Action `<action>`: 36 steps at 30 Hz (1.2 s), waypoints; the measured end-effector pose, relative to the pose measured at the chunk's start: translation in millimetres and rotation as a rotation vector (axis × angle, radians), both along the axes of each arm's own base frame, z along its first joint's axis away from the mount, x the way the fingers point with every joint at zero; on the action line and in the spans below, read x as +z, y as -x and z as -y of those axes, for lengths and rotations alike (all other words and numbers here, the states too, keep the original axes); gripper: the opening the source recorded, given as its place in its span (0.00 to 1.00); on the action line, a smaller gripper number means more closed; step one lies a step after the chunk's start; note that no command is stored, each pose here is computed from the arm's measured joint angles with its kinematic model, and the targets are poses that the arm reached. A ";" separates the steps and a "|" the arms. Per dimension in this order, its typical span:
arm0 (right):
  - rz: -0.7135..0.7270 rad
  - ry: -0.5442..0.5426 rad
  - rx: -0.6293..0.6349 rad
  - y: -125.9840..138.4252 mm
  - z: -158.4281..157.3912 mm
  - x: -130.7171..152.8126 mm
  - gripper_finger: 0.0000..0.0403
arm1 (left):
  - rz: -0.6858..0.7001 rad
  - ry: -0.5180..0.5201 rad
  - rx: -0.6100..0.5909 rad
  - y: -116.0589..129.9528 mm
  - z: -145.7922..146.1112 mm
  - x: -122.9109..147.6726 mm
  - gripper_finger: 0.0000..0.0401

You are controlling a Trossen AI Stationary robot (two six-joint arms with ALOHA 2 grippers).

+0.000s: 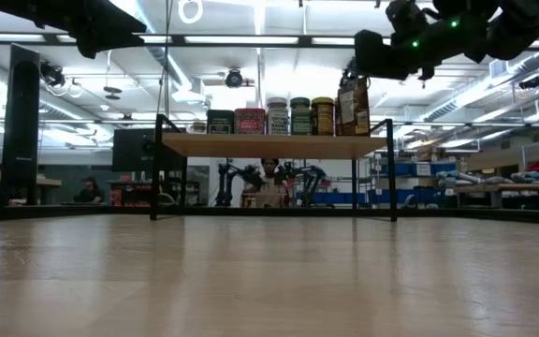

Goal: Shelf spices
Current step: Return to Home Position

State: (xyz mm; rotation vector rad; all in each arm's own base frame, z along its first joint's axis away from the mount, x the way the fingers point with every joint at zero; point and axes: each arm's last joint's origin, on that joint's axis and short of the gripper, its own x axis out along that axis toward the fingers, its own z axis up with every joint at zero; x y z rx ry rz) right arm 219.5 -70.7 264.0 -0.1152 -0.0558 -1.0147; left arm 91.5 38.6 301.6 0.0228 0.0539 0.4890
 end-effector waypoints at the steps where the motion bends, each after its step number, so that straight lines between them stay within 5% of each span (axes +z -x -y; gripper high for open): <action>1: 0.004 0.010 -0.015 0.7 0.1 1.6 0.23 | 0.000 0.000 0.000 0.0 0.0 0.0 0.59; 11: 0.143 0.157 -0.020 7.0 -11.1 27.3 0.29 | 0.065 0.009 0.002 -0.1 -0.1 5.2 0.59; 16: 0.234 0.230 0.161 17.9 -30.5 46.0 0.26 | 0.098 0.002 -0.003 5.0 2.0 19.0 0.59; 20: 0.194 0.250 0.369 27.4 -44.9 51.7 0.17 | 0.084 -0.025 -0.006 15.0 5.8 37.3 0.59; 25: 0.035 0.190 0.396 48.4 -53.1 53.7 0.02 | 0.031 -0.061 0.039 31.3 10.6 57.9 0.59; 36: 0.022 0.175 0.457 120.2 -62.7 53.9 0.00 | 0.018 -0.168 0.128 80.3 26.5 65.0 0.59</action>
